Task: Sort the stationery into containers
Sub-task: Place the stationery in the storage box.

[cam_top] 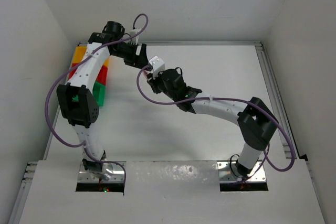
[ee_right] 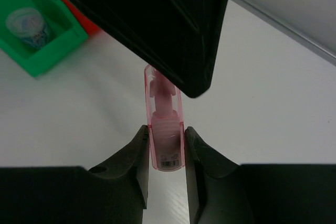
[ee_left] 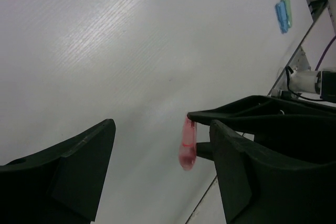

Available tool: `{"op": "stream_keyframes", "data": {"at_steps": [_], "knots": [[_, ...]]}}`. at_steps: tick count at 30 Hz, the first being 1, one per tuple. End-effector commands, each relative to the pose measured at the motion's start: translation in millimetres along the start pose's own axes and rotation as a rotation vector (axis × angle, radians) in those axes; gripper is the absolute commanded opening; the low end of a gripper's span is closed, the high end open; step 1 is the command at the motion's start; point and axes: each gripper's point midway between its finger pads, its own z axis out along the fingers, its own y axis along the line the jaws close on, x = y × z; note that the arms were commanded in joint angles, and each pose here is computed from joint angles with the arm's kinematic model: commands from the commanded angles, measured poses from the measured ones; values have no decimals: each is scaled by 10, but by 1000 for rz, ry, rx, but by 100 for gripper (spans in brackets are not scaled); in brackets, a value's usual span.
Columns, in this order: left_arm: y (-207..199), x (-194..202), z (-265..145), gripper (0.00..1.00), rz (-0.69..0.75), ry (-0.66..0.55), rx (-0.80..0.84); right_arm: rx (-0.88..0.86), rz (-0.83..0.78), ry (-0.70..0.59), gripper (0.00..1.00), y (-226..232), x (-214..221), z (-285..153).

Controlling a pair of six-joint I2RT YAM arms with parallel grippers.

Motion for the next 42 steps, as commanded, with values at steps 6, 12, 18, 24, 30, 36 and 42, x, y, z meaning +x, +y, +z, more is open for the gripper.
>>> {"op": "stream_keyframes", "data": {"at_steps": [6,12,18,24,30,36,42], "knots": [[-35,-55,24,57,40,0,-44,-23,42,-164,0,107,-495,74],[-9,12,54,22,31,21,-49,3,55,-179,0,73,-508,116],[-59,-39,-19,48,44,9,-42,39,68,-154,0,-27,-399,138],[-109,-32,-36,42,46,14,-17,77,80,-161,0,-120,-407,144],[-88,83,37,25,15,48,-23,82,97,-174,0,-128,-419,163],[-93,93,55,0,10,53,-19,67,113,-181,0,-91,-436,205],[311,-137,-233,0,-10,-45,-143,77,117,-165,82,-134,-391,144]]}}
